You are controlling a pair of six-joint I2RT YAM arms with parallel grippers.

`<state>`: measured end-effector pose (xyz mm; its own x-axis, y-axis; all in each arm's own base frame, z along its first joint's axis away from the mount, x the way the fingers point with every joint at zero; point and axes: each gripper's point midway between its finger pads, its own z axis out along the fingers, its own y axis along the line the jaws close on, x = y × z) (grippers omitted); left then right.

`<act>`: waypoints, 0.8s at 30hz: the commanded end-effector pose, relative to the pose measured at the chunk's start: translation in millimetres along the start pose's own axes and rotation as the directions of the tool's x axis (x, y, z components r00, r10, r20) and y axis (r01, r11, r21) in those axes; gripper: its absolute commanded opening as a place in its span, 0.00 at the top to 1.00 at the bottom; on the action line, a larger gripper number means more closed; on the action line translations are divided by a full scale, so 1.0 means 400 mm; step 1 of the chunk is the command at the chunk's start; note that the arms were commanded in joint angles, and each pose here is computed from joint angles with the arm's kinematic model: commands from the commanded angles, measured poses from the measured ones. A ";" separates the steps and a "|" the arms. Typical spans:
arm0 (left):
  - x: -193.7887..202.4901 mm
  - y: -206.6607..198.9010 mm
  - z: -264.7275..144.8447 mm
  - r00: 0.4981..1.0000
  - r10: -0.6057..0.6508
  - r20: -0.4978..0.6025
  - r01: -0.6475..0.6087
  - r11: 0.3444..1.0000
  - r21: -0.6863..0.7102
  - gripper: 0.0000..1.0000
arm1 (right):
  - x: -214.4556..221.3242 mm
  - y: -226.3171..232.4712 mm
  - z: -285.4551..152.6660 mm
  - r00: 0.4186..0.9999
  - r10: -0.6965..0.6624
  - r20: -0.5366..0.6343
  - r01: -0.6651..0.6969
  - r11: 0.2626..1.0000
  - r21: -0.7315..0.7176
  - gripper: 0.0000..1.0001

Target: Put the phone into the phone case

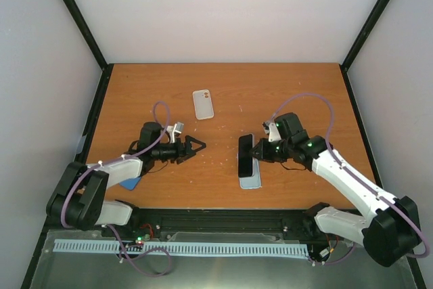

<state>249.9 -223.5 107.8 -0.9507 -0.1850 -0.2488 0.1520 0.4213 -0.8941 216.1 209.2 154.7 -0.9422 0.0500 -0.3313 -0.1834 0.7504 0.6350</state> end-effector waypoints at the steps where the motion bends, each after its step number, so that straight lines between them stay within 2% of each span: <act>1: -0.025 0.000 0.020 0.999 0.042 0.011 -0.042 0.999 -0.016 0.01 | -0.002 -0.055 0.003 0.998 0.045 -0.047 -0.041 0.996 0.077 0.97; 6: -0.022 0.021 0.038 0.999 0.028 -0.015 -0.029 0.999 -0.028 0.01 | 0.007 -0.104 0.039 0.991 0.081 -0.102 -0.068 0.990 0.122 0.97; 10: -0.019 0.028 0.054 1.000 0.015 -0.026 -0.016 0.999 -0.035 0.00 | 0.010 -0.170 0.065 0.985 0.125 -0.123 -0.096 0.972 0.216 0.97; 20: 0.014 0.015 0.144 0.995 -0.016 -0.101 0.010 0.998 -0.065 0.01 | 0.006 -0.186 0.138 0.970 0.150 -0.191 -0.119 0.979 0.163 0.97; 24: 0.023 0.006 0.186 0.991 -0.013 -0.132 0.005 0.998 -0.066 0.02 | 0.006 -0.205 0.149 0.968 0.151 -0.202 -0.113 0.975 0.189 0.97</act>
<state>252.7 -272.2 68.8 -0.9827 -0.0797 -0.1671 0.1075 0.4889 -0.8657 224.6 183.0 64.4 -0.9990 0.0398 -0.0226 0.0221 0.8515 0.5238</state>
